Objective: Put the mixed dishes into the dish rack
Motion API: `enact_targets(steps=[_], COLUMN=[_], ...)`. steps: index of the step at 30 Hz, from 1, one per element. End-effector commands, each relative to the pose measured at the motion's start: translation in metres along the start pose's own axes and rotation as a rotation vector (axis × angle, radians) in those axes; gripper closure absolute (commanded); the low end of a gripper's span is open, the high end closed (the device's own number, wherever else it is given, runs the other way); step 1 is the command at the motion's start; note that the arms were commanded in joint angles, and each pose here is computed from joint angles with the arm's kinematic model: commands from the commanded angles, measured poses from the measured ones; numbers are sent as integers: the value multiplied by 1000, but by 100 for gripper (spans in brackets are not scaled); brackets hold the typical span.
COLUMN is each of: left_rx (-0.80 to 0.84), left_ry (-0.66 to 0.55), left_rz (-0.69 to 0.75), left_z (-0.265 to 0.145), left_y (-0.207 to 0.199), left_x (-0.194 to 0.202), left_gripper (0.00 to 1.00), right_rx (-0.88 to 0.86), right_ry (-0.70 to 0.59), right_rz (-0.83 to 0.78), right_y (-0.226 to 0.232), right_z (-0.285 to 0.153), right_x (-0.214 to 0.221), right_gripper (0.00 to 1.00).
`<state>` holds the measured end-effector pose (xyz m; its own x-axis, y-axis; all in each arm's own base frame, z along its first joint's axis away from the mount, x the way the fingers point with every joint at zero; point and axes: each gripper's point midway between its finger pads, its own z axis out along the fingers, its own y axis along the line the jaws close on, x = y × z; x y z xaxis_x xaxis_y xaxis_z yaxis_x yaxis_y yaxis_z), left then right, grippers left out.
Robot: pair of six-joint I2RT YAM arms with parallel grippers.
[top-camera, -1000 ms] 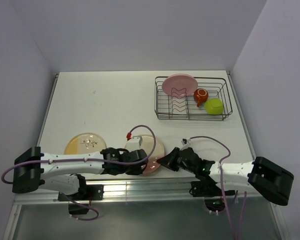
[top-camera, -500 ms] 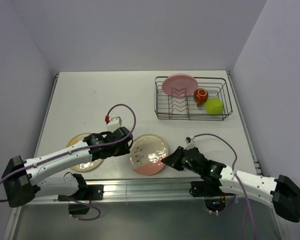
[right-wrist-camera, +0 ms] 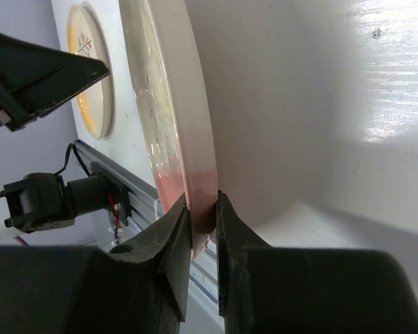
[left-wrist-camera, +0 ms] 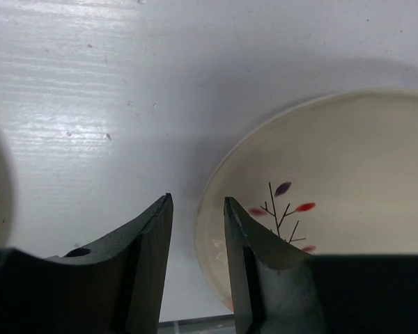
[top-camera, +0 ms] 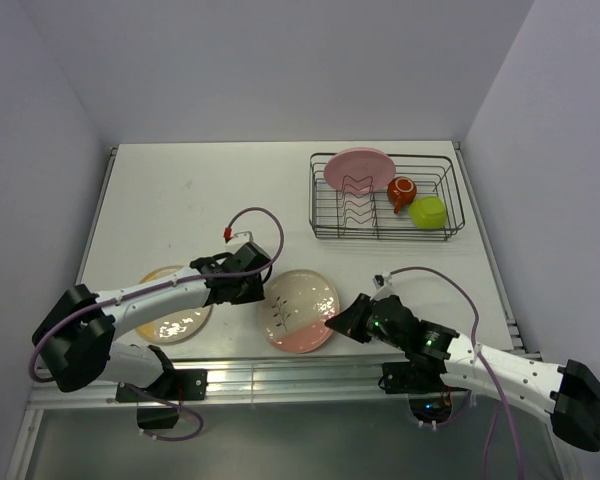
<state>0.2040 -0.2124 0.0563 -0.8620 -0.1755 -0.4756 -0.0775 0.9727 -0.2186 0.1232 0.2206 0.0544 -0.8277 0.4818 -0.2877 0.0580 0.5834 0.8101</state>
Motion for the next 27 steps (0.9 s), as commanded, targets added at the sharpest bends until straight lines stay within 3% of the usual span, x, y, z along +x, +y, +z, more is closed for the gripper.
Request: enact_targets(steps=[1, 10, 22, 27], left_rx=[87, 141, 405, 480], left_ry=[-13, 31, 100, 115], left_rz=[17, 42, 71, 81], left_z=[7, 28, 33, 32], left_y=[-19, -13, -43, -54], left_x=[-8, -2, 19, 24], left_gripper=[59, 63, 69, 78], right_rx=[-202, -232, -243, -241], right_ry=[-64, -61, -49, -61], right_rz=[14, 28, 48, 47], right_y=[67, 72, 65, 64], right_z=[-12, -13, -9, -5], right_x=[-23, -26, -32, -35], right_gripper=[100, 100, 100, 92])
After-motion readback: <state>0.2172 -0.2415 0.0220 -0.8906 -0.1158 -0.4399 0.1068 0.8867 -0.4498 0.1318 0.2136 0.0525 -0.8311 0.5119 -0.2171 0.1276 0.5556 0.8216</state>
